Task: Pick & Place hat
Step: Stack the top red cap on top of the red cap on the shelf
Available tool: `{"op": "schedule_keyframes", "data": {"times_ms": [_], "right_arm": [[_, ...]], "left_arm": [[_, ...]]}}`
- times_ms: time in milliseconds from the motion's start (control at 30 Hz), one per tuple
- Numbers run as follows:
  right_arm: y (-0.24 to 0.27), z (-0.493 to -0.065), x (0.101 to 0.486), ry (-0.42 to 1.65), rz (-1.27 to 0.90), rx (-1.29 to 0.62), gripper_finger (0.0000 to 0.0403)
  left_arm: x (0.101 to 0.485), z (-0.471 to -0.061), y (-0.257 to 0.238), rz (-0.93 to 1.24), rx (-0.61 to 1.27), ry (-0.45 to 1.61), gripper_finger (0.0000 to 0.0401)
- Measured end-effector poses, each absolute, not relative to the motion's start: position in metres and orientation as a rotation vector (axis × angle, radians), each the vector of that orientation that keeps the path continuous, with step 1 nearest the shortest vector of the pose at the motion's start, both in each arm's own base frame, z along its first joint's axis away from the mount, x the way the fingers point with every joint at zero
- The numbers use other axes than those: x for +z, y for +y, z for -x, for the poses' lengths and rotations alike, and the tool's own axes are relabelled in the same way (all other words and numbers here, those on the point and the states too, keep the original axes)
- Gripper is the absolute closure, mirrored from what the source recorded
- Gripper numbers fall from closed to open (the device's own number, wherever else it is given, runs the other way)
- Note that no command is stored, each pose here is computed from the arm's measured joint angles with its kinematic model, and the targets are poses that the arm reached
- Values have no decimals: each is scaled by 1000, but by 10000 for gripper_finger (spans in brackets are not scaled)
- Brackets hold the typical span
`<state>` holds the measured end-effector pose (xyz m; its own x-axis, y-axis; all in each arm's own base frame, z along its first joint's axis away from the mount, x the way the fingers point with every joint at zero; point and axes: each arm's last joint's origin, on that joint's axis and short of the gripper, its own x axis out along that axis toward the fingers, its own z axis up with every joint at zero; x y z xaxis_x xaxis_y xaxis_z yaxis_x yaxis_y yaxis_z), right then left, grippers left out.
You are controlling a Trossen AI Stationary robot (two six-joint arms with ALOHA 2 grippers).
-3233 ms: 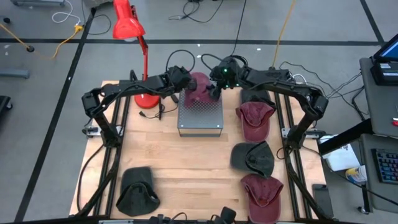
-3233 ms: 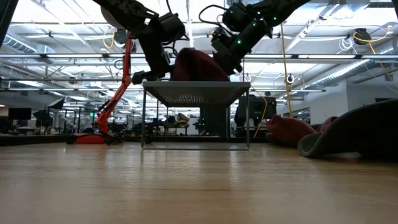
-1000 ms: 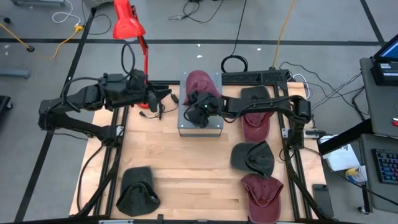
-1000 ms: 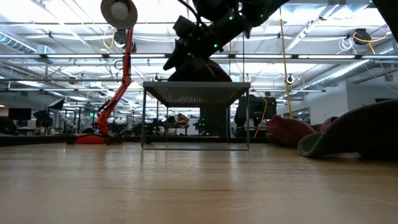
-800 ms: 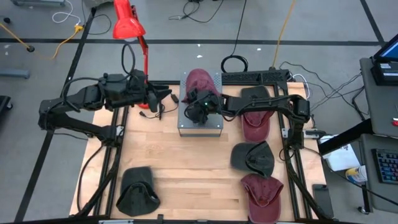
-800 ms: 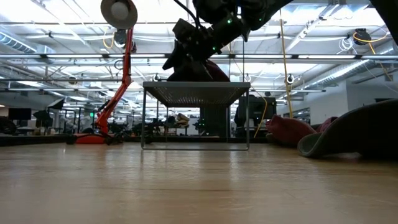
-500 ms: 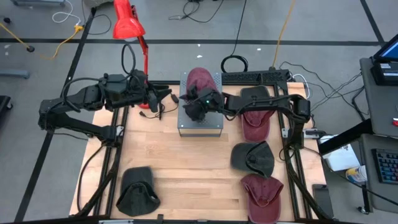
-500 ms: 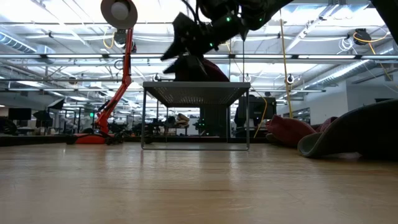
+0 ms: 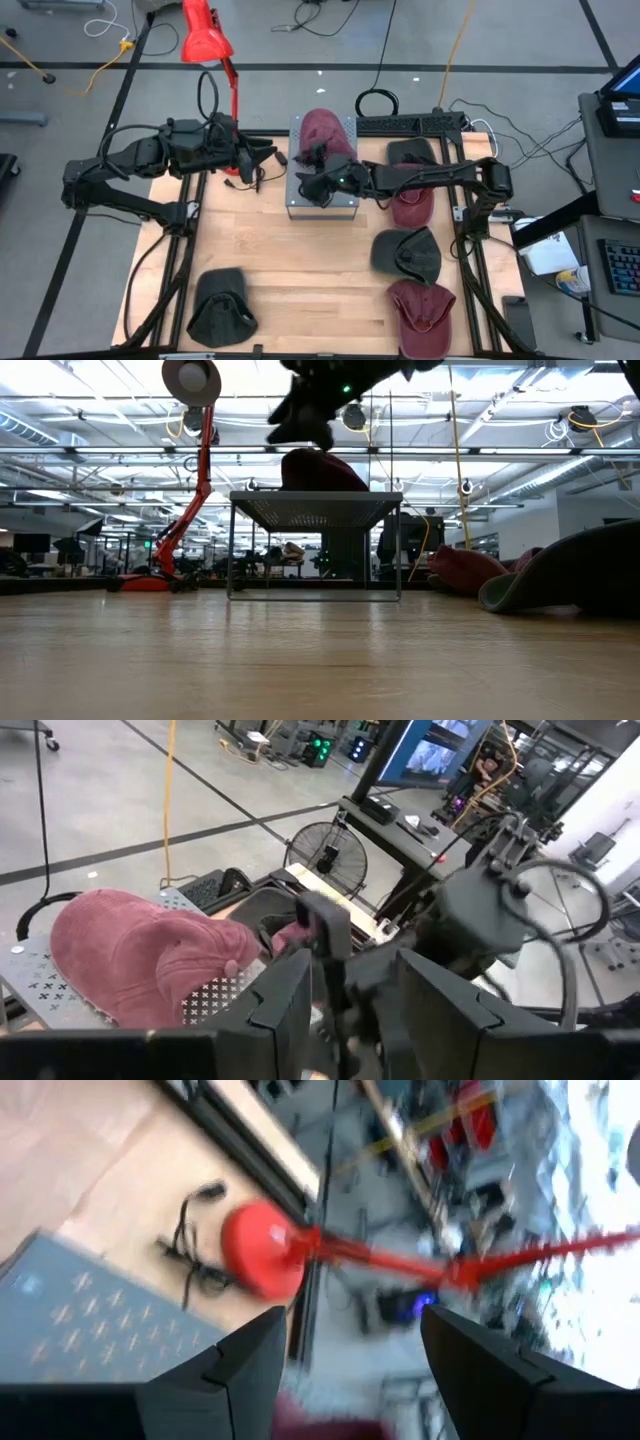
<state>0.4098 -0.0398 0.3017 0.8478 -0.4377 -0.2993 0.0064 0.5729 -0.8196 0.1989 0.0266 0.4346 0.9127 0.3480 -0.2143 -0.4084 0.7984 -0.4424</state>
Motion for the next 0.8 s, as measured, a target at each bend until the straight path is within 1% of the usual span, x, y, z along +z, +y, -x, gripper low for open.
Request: {"op": "schedule_keyframes", "data": {"times_ms": [300, 467, 800], "right_arm": [[-24, -374, 330, 549, 577, -465, 177], [-12, -353, 344, 553, 446, -615, 177], [15, -315, 370, 423, 204, -827, 177]], "left_arm": [[435, -199, 27, 501, 405, 125, 252], [435, -199, 26, 505, 376, 133, 251], [434, -200, 24, 515, 324, 147, 251]]}}
